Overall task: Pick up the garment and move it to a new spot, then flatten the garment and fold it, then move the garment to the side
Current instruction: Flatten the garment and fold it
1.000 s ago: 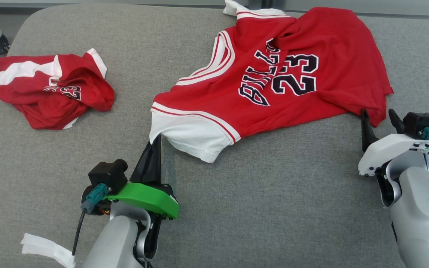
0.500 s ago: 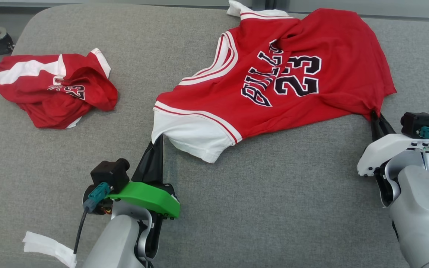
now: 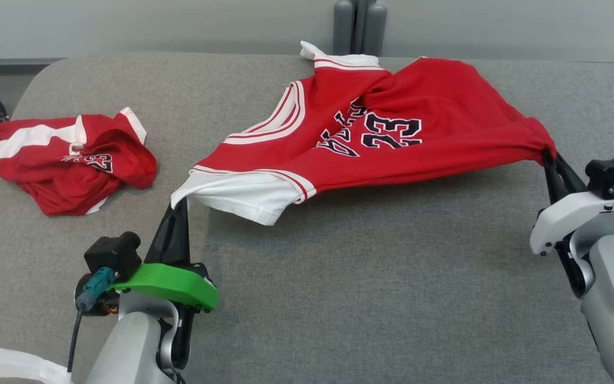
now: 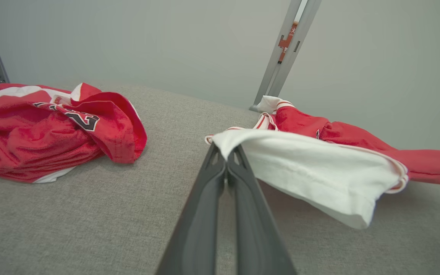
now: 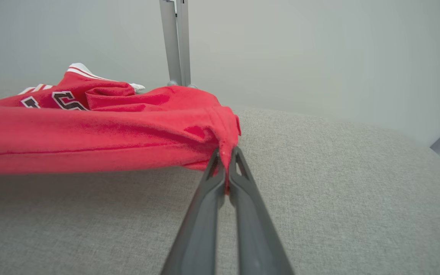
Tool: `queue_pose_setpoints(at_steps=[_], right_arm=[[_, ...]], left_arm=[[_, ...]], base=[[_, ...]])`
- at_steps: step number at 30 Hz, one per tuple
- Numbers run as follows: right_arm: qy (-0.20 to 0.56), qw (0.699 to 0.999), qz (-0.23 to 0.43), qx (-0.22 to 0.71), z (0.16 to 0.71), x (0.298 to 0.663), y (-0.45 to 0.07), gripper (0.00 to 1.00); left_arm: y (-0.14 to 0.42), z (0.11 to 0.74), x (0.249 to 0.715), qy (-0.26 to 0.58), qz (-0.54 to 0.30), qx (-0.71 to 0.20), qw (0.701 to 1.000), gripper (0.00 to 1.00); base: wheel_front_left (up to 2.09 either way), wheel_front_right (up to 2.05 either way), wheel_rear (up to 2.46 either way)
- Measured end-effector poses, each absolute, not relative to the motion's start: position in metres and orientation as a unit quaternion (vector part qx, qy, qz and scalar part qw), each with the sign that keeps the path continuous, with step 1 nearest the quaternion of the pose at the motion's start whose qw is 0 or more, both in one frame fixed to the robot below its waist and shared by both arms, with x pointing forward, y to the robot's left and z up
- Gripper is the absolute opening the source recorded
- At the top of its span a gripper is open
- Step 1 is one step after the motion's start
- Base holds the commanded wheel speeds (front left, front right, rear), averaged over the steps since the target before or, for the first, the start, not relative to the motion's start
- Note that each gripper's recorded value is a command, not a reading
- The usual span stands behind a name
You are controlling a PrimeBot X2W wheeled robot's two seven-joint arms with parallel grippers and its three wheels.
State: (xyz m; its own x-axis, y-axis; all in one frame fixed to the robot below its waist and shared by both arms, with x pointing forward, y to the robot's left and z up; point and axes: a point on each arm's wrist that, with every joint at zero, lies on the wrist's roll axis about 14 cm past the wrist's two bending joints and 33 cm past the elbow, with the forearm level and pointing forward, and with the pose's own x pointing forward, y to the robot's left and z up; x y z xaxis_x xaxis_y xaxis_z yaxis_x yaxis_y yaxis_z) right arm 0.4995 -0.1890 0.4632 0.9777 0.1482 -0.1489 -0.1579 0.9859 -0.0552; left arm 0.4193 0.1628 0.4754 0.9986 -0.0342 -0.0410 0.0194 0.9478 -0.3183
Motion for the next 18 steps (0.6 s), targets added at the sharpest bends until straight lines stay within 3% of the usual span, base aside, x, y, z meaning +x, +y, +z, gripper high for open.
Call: queue_pose_setpoints(at_steps=[8, 18], right_arm=[[-0.02, 0.995, 0.075, -0.066, 0.538, 0.487, -0.208, 0.0], [-0.181, 0.977, 0.085, -0.075, 0.667, 0.442, -0.206, 0.0]], left_arm=[[0.162, 0.526, 0.428, -0.047, -0.042, -0.147, 0.987, 0.0], [0.14, 0.685, 0.417, -0.234, -0.113, -0.18, 0.949, 0.0]], base=[[0.0, 0.0, 0.0], [0.0, 0.0, 0.0]])
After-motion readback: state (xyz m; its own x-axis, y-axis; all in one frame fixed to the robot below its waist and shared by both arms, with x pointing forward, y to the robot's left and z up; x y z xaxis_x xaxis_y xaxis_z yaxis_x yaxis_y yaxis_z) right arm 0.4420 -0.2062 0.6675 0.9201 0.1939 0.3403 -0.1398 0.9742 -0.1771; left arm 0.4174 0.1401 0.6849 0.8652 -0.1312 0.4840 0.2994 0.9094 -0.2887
